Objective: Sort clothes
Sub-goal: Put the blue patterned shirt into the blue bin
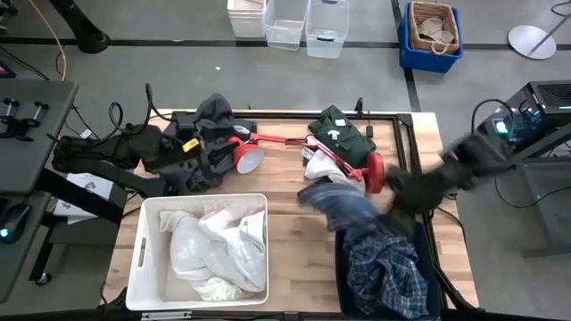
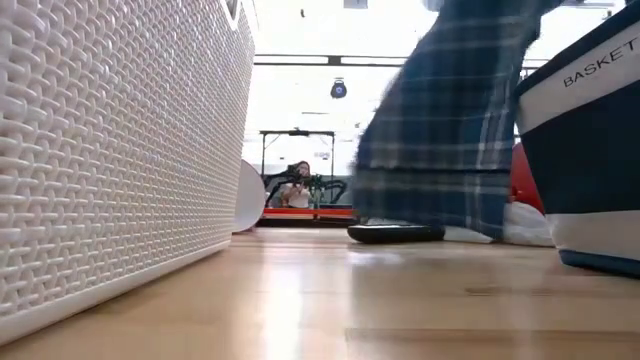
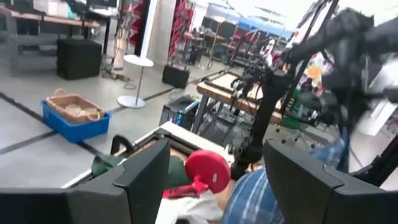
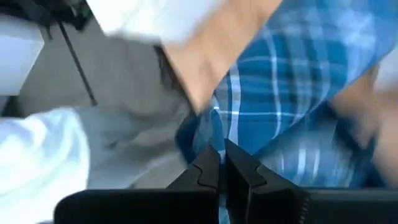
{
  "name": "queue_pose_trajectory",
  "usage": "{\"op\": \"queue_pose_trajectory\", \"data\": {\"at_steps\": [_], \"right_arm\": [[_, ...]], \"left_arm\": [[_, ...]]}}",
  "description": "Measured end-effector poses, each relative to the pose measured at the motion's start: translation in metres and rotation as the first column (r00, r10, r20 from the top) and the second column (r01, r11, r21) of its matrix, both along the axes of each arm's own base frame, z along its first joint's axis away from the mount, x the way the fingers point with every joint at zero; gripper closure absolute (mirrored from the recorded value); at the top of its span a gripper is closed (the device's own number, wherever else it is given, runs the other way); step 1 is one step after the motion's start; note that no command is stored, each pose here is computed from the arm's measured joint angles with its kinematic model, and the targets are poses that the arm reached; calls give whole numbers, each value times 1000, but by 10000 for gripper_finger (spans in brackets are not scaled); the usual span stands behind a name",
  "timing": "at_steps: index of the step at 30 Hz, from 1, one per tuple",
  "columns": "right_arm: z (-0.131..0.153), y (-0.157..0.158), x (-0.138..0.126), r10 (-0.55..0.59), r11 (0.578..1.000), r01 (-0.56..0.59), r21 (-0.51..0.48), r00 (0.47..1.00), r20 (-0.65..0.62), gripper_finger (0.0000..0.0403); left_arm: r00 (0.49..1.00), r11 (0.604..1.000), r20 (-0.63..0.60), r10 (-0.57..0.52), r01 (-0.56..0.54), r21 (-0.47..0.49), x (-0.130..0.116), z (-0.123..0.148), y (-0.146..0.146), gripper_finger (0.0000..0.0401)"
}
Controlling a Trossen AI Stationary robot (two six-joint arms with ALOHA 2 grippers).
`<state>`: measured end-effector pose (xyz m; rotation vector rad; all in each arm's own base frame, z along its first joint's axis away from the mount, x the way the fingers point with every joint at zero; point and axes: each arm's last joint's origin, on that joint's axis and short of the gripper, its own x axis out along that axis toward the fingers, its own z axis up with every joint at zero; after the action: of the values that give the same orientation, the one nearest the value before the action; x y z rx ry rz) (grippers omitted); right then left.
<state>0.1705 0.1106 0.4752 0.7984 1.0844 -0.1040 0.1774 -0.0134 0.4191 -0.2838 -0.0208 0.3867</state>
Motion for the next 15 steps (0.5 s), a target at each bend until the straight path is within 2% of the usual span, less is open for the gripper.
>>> {"op": "queue_pose_trajectory", "data": {"at_steps": [3,5,7,10,13,15], "right_arm": [[-19,35,-29,-20,994,39,103,984,-178,402],[-38,63,-45,22,988,30,154,946,-325,402],[-63,91,-53,71,979,13,203,913,-403,403],[-104,125,-50,102,954,21,299,915,-391,403],[-151,145,-25,99,902,34,431,954,-283,403],[-182,148,-7,94,880,35,474,965,-244,403]], "left_arm": [[999,1000,39,0,0,-4,0,4,0,153],[999,1000,55,0,0,10,0,6,0,153],[998,1000,65,-1,-1,30,0,8,0,153],[998,999,66,-1,-2,50,0,9,0,153],[998,998,65,3,-7,57,0,9,1,153],[998,998,65,10,-14,57,0,9,2,153]]}}
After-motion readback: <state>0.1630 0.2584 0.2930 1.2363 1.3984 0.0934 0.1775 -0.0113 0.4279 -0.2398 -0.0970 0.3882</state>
